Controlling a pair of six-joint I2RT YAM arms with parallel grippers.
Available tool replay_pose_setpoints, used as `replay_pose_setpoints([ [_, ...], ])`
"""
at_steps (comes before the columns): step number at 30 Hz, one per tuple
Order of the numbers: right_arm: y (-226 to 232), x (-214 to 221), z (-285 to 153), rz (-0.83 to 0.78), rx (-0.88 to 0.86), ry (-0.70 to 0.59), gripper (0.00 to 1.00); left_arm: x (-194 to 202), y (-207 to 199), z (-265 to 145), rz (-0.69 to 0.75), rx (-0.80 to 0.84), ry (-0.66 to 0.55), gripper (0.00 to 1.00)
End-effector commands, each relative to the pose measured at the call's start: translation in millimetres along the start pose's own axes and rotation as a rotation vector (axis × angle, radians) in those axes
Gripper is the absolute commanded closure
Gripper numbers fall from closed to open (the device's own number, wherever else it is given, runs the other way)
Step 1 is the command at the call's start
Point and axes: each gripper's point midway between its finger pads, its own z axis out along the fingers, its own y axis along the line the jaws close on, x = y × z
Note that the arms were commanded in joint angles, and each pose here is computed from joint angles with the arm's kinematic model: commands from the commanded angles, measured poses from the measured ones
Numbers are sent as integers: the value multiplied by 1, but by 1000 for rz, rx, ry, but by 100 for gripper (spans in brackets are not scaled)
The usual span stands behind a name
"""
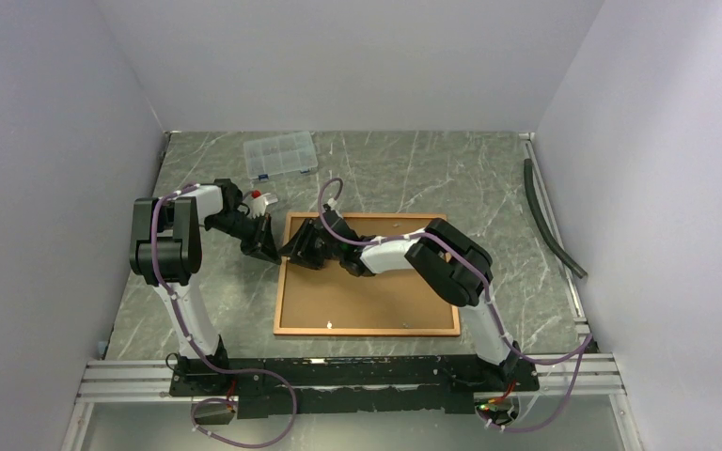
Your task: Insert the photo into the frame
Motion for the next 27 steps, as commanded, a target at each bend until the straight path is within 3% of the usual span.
replay_pose_setpoints([
  [1, 2, -17, 5, -47, 13, -91, 52, -2, -5, -3, 20, 9, -22, 95],
  [13, 8, -20, 12, -83, -10, -94, 53, 0, -7, -2, 20, 21, -18, 95],
  [18, 46, -16, 3, -135, -127, -46, 48, -3, -9, -8, 34, 16, -20, 96],
  [22, 86, -37, -38, -247, -172, -52, 34, -12, -15, -33, 89, -3, -45, 95],
  [24, 84, -58, -66, -298, -130, -96, 22, -15, -15, -45, 147, -28, -49, 94],
  [26, 71, -85, -99, -315, -58, -154, 2, -11, -14, -52, 213, -55, -39, 92],
  [27, 58, -108, -119, -306, -6, -201, 0, -7, -12, -54, 245, -67, -31, 92],
])
